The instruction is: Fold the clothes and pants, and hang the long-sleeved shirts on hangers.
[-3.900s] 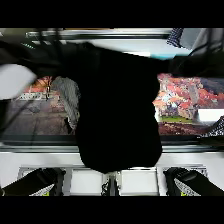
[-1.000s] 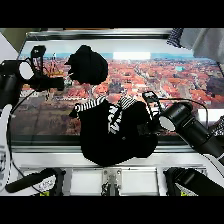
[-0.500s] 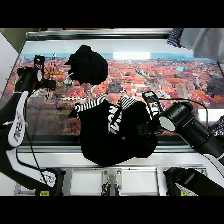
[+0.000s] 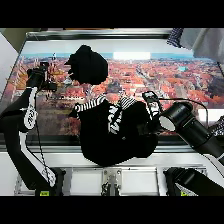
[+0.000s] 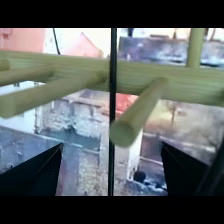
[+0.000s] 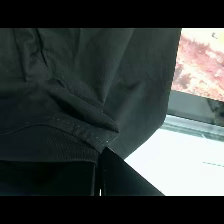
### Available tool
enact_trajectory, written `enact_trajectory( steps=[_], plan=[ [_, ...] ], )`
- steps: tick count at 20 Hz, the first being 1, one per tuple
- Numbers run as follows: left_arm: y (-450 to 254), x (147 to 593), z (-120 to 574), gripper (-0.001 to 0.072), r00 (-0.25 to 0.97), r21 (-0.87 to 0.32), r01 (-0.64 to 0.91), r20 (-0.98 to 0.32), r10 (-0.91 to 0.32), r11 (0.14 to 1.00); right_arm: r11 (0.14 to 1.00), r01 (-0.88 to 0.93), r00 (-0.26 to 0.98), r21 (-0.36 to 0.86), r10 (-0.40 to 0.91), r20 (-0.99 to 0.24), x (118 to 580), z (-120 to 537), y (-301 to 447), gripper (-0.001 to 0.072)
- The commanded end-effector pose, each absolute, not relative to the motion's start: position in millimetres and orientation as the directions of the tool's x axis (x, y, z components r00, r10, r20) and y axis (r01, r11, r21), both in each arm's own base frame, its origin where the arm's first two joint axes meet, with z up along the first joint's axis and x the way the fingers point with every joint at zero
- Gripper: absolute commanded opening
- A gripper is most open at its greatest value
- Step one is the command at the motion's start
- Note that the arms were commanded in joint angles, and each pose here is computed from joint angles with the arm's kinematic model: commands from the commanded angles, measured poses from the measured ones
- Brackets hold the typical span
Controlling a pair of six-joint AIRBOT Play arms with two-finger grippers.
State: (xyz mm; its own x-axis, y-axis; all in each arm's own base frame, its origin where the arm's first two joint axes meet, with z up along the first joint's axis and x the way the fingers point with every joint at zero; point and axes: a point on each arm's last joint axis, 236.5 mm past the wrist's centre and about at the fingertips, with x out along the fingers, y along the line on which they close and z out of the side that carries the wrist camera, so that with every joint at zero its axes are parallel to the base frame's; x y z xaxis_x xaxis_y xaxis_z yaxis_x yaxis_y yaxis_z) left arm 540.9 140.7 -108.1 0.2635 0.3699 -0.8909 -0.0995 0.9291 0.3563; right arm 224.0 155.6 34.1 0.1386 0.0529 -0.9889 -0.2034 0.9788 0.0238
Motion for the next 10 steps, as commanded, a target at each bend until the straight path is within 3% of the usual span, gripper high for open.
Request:
enact_trajectory(
  steps=[1,3,4,5,7,10],
  plan=[
    [142.0,538.7,-118.3,0.0550,0.239,0.355,-0.104,-0.898,0.370,0.929,0.979,-0.204,0.138,0.024,0.053,-0.989,223.7,33.8,155.9,0.0021],
    [142.0,536.5,-118.8,0.0421,0.229,0.350,-0.121,-0.900,0.370,0.929,0.979,-0.204,0.138,0.024,0.053,-0.989,223.7,33.8,155.9,0.0021],
    [142.1,534.7,-119.2,0.0262,0.222,0.351,-0.123,-0.902,0.370,0.928,0.979,-0.204,0.138,0.024,0.053,-0.989,223.7,33.8,155.9,0.0021],
    [141.7,534.3,-119.3,0.0152,0.220,0.351,-0.122,-0.903,0.370,0.928,0.979,-0.204,0.138,0.024,0.053,-0.989,223.7,33.8,155.9,0.0021],
    [141.5,533.5,-119.3,0.0013,0.217,0.351,-0.122,-0.903,0.370,0.928,0.979,-0.204,0.138,0.024,0.053,-0.989,223.7,33.8,155.9,0.0021],
    [140.8,529.6,-119.8,0.0013,0.200,0.348,-0.125,-0.908,0.367,0.929,0.979,-0.204,0.138,0.024,0.053,-0.989,223.7,33.8,155.9,0.0021]
  ],
)
